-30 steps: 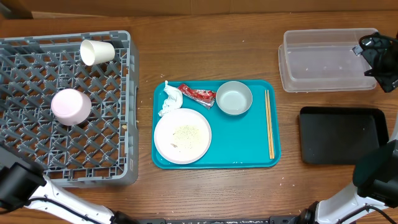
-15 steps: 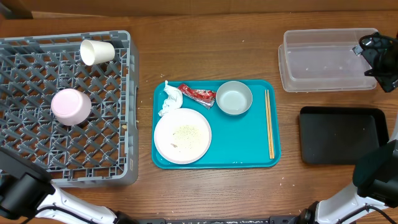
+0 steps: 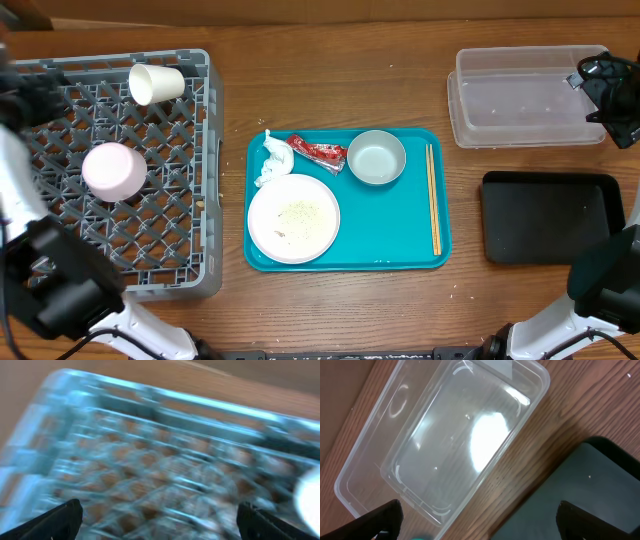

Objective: Sort waste into correct bins and load items into the dishwasher

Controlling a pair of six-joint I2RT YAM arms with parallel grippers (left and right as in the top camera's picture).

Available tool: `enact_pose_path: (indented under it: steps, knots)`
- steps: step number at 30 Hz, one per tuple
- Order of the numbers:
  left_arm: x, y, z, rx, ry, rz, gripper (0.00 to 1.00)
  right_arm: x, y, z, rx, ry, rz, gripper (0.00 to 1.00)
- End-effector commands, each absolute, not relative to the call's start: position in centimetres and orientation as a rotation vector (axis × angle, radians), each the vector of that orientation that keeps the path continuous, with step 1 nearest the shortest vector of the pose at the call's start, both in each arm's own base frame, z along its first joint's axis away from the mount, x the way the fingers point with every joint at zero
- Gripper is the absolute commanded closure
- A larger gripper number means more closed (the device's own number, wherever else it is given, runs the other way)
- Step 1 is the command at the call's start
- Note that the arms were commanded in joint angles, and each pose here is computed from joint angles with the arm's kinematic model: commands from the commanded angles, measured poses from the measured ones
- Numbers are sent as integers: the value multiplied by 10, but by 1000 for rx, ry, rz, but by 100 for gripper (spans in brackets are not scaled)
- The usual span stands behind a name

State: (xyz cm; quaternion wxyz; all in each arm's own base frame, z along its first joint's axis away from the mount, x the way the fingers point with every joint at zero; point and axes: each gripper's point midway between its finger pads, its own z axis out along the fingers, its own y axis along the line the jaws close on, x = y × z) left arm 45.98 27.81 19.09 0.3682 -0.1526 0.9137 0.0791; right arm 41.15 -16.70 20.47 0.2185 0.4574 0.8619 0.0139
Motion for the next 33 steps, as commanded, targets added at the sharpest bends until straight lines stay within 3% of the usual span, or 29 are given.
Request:
enact_pose_path:
  steps: [1,12,13,16,19,20,29,31,33]
  knots:
    - [467,226,199,-346,2379,53,0,413,-168,207,1271,2372,41,0]
    - [488,147,214,-201,2301,-393,0,413,-168,207,1271,2373,41,0]
    - [486,144,212,-206,2316,-404,2,413,-168,207,1271,2373,41,0]
    - [482,126,208,-180,2327,-498,27,413,-168,207,1271,2373,41,0]
    - [484,108,214,-115,2298,-591,38,413,-168,207,1271,2373,41,0]
    - [485,102,215,-85,2298,-593,46,413,-168,207,1271,2373,41,0]
    - [494,88,188,-58,2410,-416,47,413,-168,207,1271,2372,42,1]
    - [497,84,178,-53,2433,-409,53,413,-168,207,1271,2373,41,0]
    - [500,87,165,-66,2463,-369,67,413,-168,207,1271,2373,41,0]
